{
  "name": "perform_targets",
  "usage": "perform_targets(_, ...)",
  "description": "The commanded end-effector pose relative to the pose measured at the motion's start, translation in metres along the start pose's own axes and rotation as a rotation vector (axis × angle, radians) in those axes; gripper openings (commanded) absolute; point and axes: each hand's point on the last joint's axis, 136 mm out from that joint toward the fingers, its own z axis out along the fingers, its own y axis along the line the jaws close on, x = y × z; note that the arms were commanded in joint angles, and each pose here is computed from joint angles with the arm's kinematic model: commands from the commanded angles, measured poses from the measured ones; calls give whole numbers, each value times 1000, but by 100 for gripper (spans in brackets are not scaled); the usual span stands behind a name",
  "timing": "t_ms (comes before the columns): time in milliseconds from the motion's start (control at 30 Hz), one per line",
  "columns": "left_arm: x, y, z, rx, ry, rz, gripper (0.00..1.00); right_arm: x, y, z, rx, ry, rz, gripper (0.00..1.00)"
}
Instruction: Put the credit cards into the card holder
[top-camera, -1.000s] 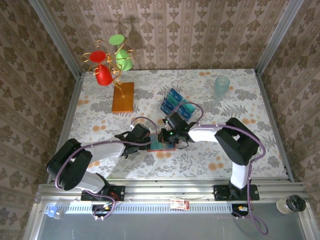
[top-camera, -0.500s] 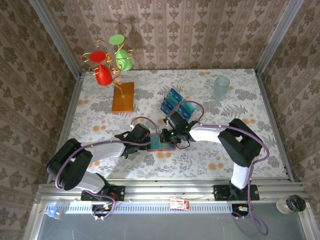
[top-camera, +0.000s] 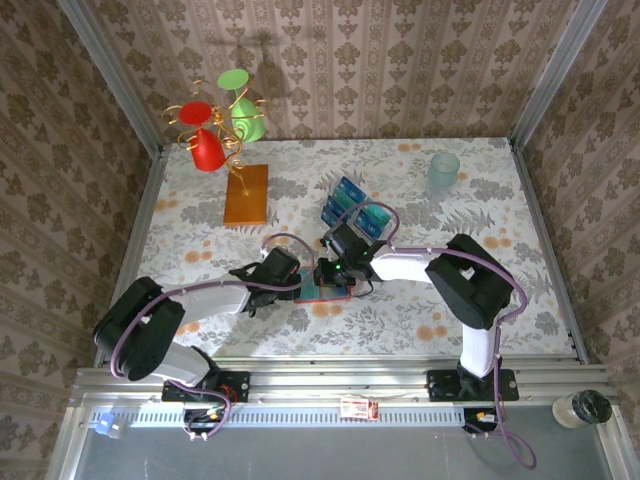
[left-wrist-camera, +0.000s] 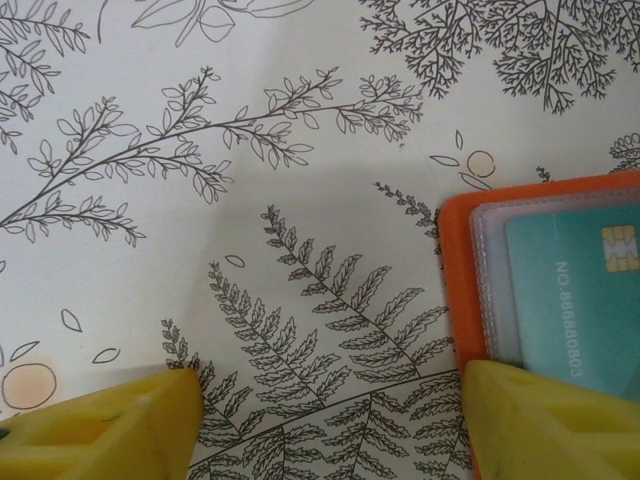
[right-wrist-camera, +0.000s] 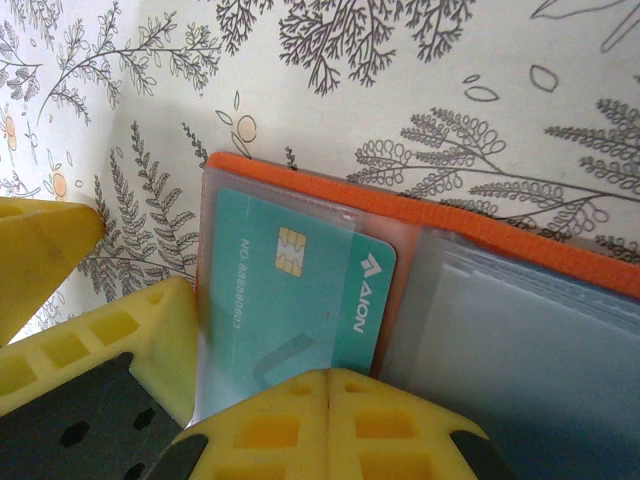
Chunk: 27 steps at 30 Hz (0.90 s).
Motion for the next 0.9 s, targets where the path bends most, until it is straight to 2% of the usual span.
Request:
perform_targets(0, -17, -2, -9, 25, -26, -2, 72, 7, -2, 7, 25, 32, -5, 0)
perform_targets(133, -23, 4, -14, 31, -38, -35, 72, 8, -2, 6, 23, 31, -1, 0)
perform_targets(600, 2, 15, 1, 4, 24, -52, 71, -2, 14, -20, 0, -24, -18, 1)
perform_targets(867, 6, 18, 4, -8, 34, -43, 71, 4, 7, -24, 18, -25, -20, 0)
